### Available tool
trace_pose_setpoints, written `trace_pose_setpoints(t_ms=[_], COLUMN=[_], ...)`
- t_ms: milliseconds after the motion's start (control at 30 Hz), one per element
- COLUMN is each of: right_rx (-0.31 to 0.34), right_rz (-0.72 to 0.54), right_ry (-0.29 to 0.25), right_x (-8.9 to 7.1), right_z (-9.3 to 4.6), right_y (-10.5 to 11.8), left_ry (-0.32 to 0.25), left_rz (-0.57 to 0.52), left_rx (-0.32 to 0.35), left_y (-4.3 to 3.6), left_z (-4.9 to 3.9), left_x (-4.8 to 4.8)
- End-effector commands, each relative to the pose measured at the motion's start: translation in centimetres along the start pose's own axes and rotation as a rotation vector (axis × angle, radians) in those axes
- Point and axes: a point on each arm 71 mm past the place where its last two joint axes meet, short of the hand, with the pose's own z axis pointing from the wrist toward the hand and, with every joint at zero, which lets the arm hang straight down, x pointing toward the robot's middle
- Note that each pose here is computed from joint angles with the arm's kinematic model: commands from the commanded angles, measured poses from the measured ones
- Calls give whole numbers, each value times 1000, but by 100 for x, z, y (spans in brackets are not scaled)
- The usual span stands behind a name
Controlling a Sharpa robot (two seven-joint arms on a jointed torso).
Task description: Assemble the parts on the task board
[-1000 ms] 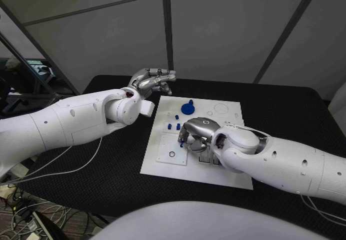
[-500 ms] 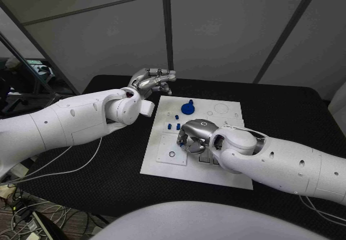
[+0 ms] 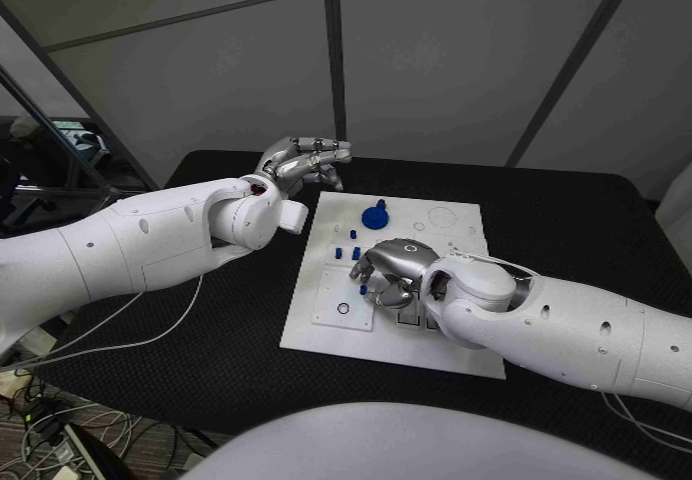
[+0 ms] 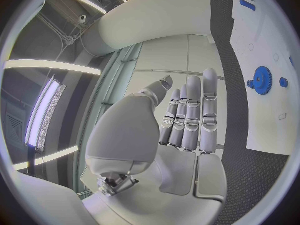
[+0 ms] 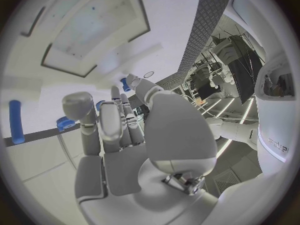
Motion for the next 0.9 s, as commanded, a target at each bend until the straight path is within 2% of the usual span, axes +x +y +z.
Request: trace_pose_setpoints(t_ms=[33,333,467,633,733,900], right_rx=[4,15,26,84,159,240], right_rz=[8,50,101,128,92,43], right_ry=[-49,-104,-152,-198,-187,-172], right_x=[-37,-126,-353,-722,-932,-1066], right_z=[-54,-308,-424,-561,-621,-680], right_y=[-12,-83,-154,-395,-641,-919], left_ry=[20,21,19,16,17,20], left_rz=[-10,-12,-14,-15,-16,-17], left_rx=[0,-7,-9,-10,-11,-12], left_y=[-16,-10,-8,-3,4,12], left_z=[1,0,-1,-1,3,8], left_x=[10,-16,-29,-44,-44,-38])
